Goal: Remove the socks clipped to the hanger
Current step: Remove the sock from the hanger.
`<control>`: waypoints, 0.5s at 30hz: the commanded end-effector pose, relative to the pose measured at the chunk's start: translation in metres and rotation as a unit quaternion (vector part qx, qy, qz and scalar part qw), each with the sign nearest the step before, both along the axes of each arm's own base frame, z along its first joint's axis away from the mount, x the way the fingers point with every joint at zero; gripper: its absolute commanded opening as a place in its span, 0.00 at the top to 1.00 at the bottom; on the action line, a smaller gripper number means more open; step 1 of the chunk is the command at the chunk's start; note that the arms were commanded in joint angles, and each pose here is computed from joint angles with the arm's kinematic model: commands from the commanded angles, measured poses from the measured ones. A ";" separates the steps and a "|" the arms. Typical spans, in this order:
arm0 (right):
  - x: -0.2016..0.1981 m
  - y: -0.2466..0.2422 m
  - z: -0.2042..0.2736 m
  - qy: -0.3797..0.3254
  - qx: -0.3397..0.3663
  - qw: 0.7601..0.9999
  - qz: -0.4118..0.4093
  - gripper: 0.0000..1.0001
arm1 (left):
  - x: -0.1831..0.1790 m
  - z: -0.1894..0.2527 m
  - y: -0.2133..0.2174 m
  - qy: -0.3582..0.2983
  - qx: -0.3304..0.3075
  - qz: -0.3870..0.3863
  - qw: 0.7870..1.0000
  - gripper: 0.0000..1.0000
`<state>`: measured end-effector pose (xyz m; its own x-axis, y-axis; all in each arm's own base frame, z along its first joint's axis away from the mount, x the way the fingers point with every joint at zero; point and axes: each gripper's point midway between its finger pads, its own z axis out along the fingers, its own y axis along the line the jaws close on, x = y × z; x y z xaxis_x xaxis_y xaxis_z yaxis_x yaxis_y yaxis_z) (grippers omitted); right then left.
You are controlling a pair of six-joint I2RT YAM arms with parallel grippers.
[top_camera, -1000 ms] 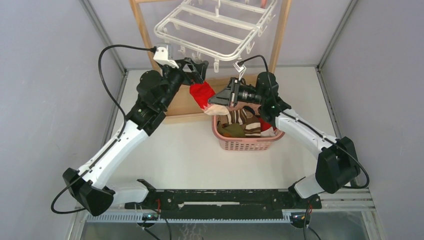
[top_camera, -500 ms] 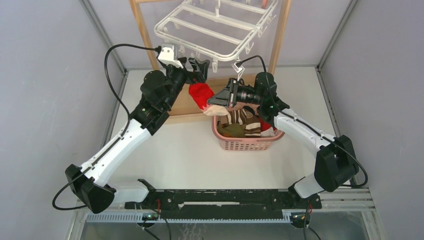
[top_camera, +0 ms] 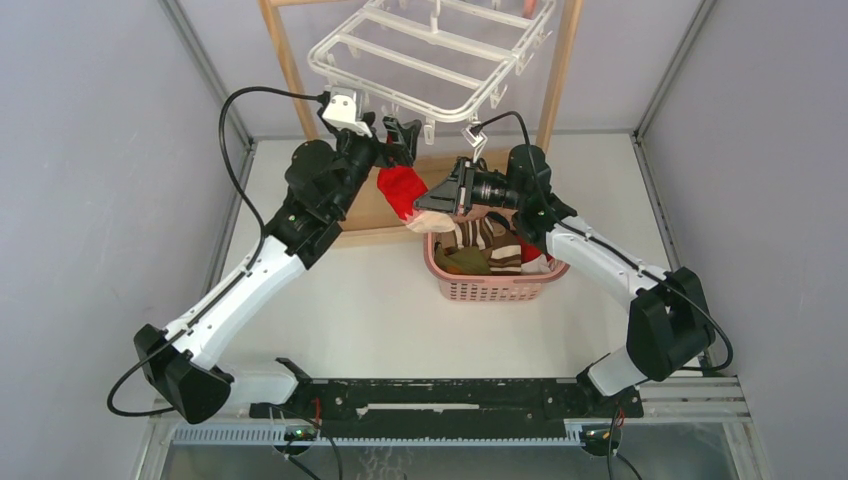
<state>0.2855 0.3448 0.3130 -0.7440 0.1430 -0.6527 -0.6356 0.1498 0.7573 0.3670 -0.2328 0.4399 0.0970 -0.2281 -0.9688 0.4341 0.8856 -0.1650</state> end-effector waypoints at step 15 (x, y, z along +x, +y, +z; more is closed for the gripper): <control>-0.001 0.004 0.020 -0.037 0.016 0.999 0.011 1.00 | -0.004 0.042 0.002 -0.052 -0.010 0.002 0.999 0.04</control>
<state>0.2851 0.3454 0.3110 -0.7480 0.1362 -0.6496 -0.6331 0.1474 0.7599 0.3701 -0.2345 0.4352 0.0960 -0.2057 -0.9739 0.4320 0.8901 -0.1454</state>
